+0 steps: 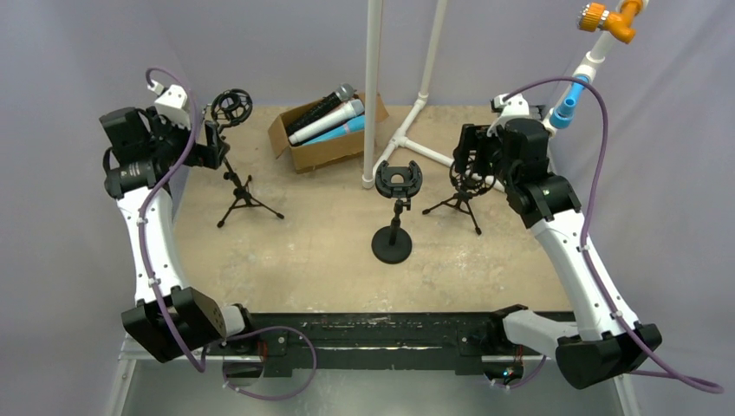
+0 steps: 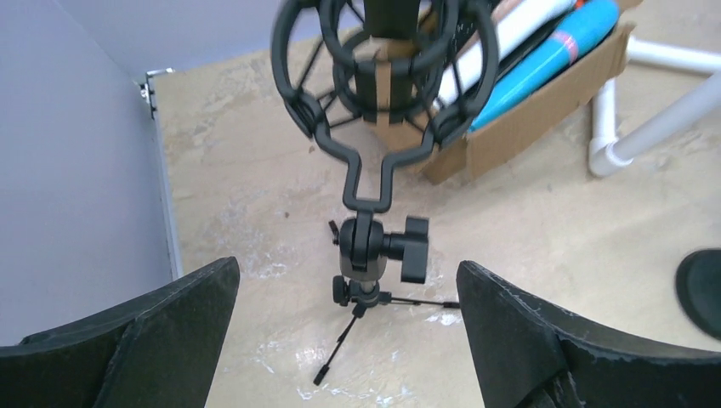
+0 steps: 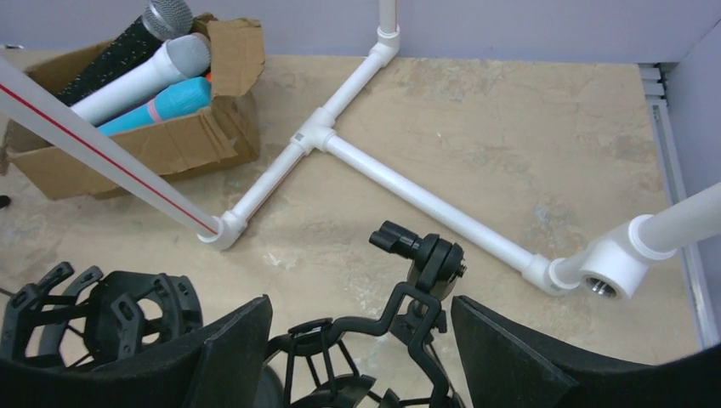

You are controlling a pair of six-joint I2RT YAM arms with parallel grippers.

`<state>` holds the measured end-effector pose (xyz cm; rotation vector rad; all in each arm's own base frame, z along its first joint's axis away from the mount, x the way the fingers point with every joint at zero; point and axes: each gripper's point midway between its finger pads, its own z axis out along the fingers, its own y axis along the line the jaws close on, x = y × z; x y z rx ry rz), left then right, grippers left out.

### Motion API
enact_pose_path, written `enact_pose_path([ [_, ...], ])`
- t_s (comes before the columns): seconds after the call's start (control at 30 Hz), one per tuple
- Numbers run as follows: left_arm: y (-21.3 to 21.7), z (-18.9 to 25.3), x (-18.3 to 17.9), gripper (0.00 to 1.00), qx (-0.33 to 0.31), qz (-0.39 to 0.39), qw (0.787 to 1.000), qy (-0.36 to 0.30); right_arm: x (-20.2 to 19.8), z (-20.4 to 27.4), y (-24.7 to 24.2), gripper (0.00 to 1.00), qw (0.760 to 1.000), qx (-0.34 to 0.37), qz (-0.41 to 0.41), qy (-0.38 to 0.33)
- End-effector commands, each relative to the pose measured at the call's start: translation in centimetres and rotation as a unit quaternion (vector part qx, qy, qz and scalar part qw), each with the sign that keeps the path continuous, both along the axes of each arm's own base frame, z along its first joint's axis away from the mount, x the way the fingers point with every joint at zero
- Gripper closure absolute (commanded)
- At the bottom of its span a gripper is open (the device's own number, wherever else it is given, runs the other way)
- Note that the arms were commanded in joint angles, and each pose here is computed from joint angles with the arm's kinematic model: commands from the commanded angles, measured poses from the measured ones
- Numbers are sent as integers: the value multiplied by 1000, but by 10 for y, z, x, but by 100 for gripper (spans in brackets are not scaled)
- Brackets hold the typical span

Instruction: Attach the microphones to the stand

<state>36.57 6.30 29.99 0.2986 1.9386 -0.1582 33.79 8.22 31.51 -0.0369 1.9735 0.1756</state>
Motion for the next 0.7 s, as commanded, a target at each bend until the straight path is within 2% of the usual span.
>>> enact_pose_path([
  [0.0,-12,48,-22,0,-51,22,998,24,8,17,-11,23,999,-37,-21,-18],
  [0.2,-50,100,-45,0,-96,-39,994,-14,13,8,-24,43,997,-67,-50,-4],
  [0.27,-66,107,-53,0,-115,-66,991,-11,13,7,-29,54,995,-78,-60,1],
  [0.33,-82,105,-60,0,-107,-93,990,-1,11,13,-36,61,993,-90,-71,-2],
  [0.47,-112,85,-71,0,-63,-139,988,24,9,28,-42,62,991,-104,-78,-16],
  [0.67,-134,64,-74,0,-65,-177,981,50,-2,21,-49,56,990,-113,-89,0],
])
